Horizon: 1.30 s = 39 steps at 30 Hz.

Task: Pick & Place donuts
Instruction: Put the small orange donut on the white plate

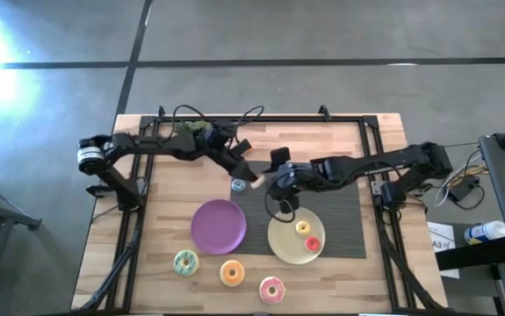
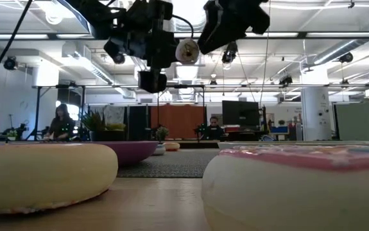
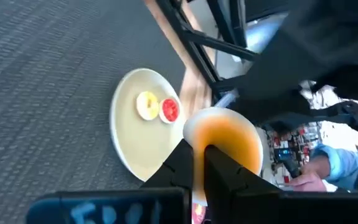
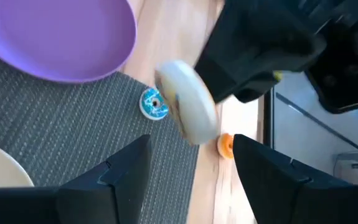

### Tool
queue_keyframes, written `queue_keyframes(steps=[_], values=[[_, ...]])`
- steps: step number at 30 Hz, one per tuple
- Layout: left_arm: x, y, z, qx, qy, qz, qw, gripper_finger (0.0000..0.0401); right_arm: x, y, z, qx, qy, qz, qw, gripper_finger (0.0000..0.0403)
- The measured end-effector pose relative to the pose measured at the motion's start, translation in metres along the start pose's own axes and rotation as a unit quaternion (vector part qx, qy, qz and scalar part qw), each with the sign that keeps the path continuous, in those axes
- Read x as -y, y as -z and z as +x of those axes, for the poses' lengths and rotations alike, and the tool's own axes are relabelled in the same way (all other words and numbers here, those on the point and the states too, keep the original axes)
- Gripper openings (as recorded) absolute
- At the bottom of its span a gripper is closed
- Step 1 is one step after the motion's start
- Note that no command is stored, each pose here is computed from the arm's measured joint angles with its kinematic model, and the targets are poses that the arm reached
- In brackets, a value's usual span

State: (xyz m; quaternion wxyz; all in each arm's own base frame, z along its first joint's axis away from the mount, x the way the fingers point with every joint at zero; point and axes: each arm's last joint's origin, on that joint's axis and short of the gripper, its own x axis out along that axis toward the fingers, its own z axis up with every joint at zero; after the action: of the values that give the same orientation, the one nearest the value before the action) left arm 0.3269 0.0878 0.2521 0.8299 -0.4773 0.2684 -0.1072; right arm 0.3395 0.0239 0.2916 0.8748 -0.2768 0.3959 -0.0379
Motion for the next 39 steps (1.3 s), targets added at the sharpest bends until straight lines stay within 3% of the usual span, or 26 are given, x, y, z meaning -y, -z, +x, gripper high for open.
queue_keyframes(steps=[11, 22, 27, 32, 36, 39], values=[[-0.001, 0.003, 0.005, -0.002, -0.013, 0.007, 1.0, 0.0, -0.001, -0.013, 0.008, 0.006, -0.002, -0.001, 1.0, 0.0212], [-0.002, 0.003, 0.005, 0.004, -0.018, 0.01, 1.0, 0.0009, -0.003, -0.013, 0.011, 0.012, -0.025, 0.012, 1.0, 0.009], [-0.002, 0.002, 0.006, 0.037, -0.052, 0.007, 0.998, 0.0051, -0.003, -0.011, 0.012, 0.004, -0.026, 0.032, 0.999, 0.0042], [0.0, 0.004, 0.009, 0.047, -0.068, 0.024, 0.996, 0.0114, -0.005, -0.007, 0.011, -0.015, -0.037, 0.07, 0.997, 0.0021], [0.002, 0.005, 0.009, 0.059, -0.082, 0.033, 0.994, 0.0151, -0.01, -0.001, 0.007, -0.04, -0.079, 0.115, 0.989, 0.0019], [0.01, 0.008, 0.004, 0.067, -0.099, 0.067, 0.991, 0.0162, -0.013, 0.006, -0.001, -0.074, -0.133, 0.172, 0.973, 0.0018]])
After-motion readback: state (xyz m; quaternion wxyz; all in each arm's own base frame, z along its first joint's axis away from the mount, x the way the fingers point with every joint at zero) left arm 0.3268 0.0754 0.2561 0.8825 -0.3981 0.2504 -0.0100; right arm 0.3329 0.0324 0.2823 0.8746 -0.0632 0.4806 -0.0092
